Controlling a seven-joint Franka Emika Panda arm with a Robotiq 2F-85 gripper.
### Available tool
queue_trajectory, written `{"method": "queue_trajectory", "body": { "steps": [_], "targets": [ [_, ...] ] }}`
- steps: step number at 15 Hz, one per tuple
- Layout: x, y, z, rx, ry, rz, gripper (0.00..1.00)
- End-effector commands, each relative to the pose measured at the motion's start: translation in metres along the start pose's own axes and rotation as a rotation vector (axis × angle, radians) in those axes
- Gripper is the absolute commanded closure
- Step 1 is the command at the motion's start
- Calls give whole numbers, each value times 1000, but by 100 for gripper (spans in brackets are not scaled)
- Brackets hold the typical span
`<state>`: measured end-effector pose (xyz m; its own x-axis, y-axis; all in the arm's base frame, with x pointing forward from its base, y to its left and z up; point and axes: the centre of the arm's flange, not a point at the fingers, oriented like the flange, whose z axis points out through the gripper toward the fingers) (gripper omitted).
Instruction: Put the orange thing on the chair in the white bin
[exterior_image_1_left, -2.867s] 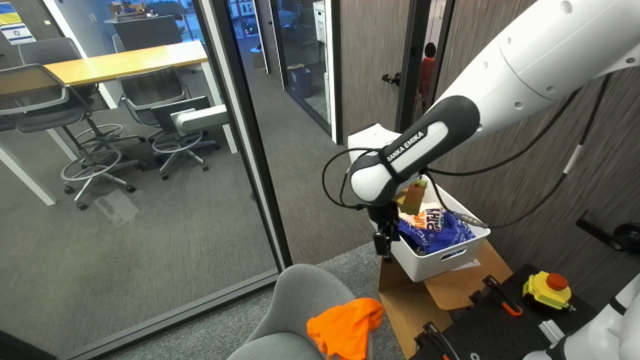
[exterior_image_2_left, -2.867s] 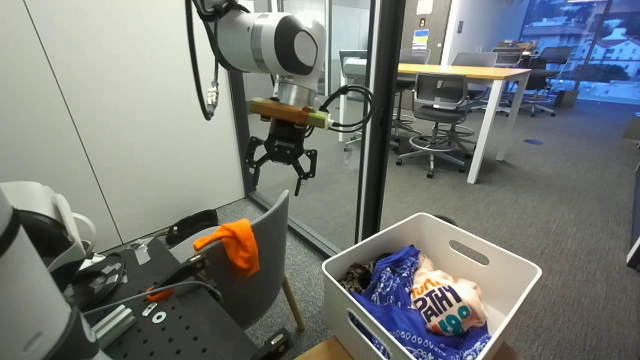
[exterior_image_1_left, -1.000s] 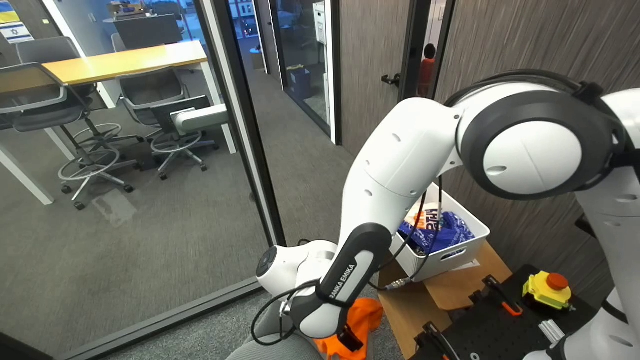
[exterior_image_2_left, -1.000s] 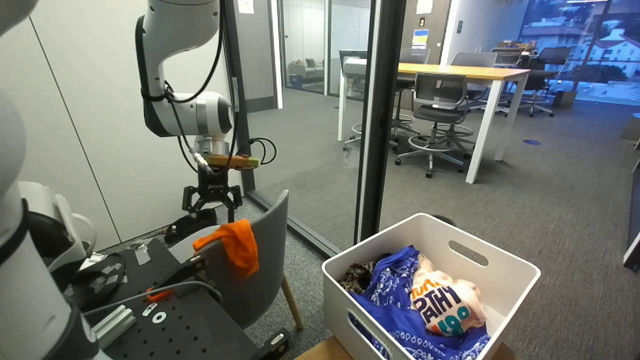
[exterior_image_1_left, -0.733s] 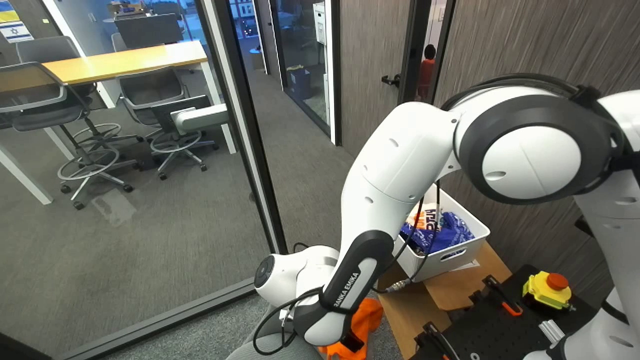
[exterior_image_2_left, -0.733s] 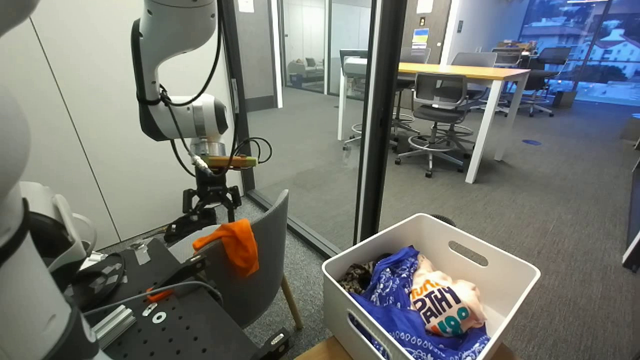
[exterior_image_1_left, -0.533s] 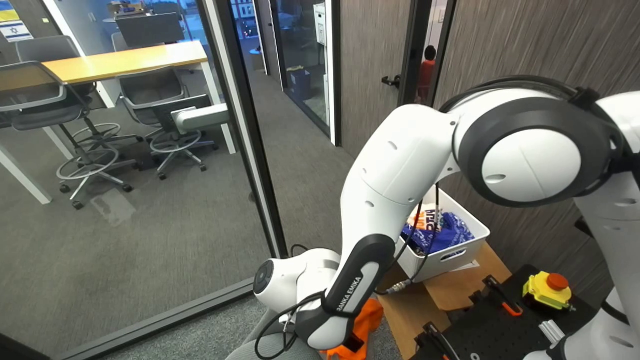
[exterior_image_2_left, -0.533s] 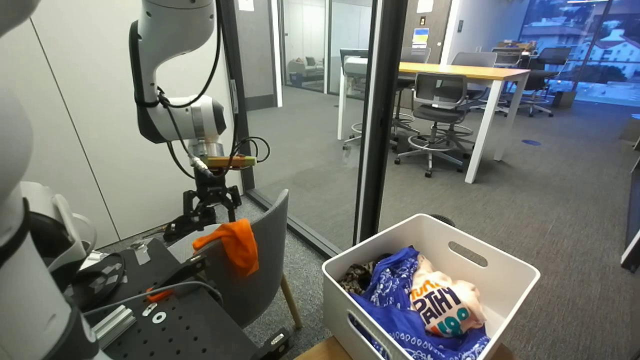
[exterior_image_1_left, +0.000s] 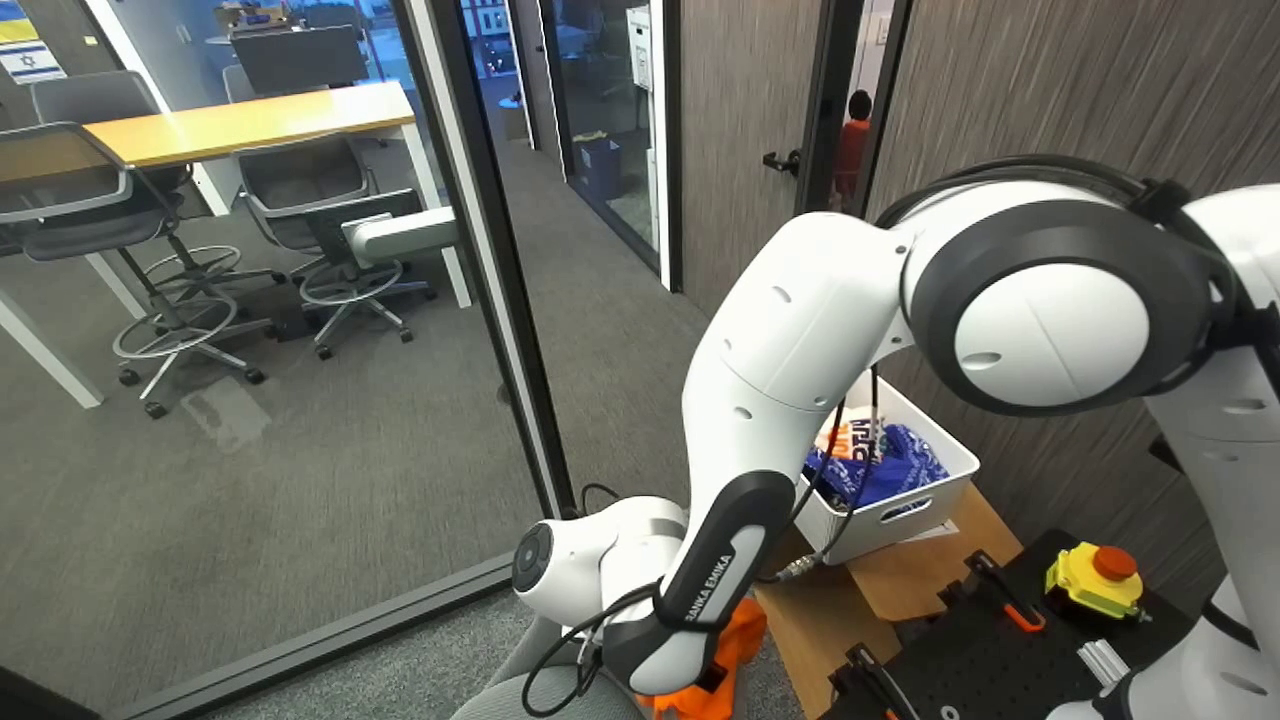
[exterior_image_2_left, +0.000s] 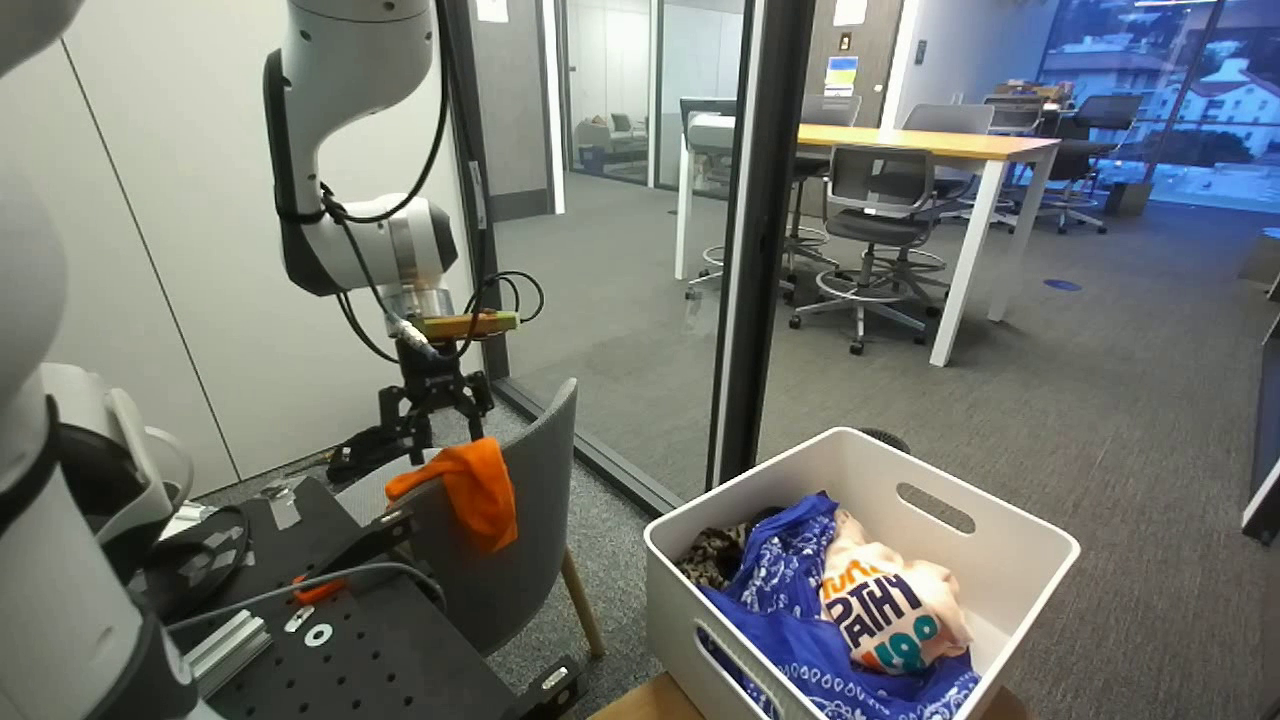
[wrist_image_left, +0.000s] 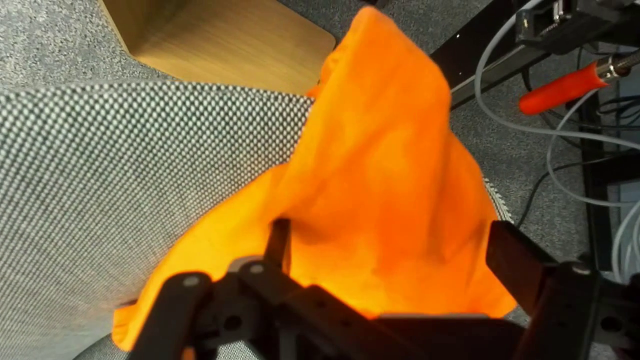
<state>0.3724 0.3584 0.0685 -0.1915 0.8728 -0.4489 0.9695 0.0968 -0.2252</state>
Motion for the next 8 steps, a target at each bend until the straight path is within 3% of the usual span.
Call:
{"method": "queue_trajectory", "body": {
  "steps": [1, 8],
  "targets": [
    [-7, 5, 10, -25, -7, 18, 0],
    [-10, 10, 13, -27, -8, 35, 0]
  ]
}}
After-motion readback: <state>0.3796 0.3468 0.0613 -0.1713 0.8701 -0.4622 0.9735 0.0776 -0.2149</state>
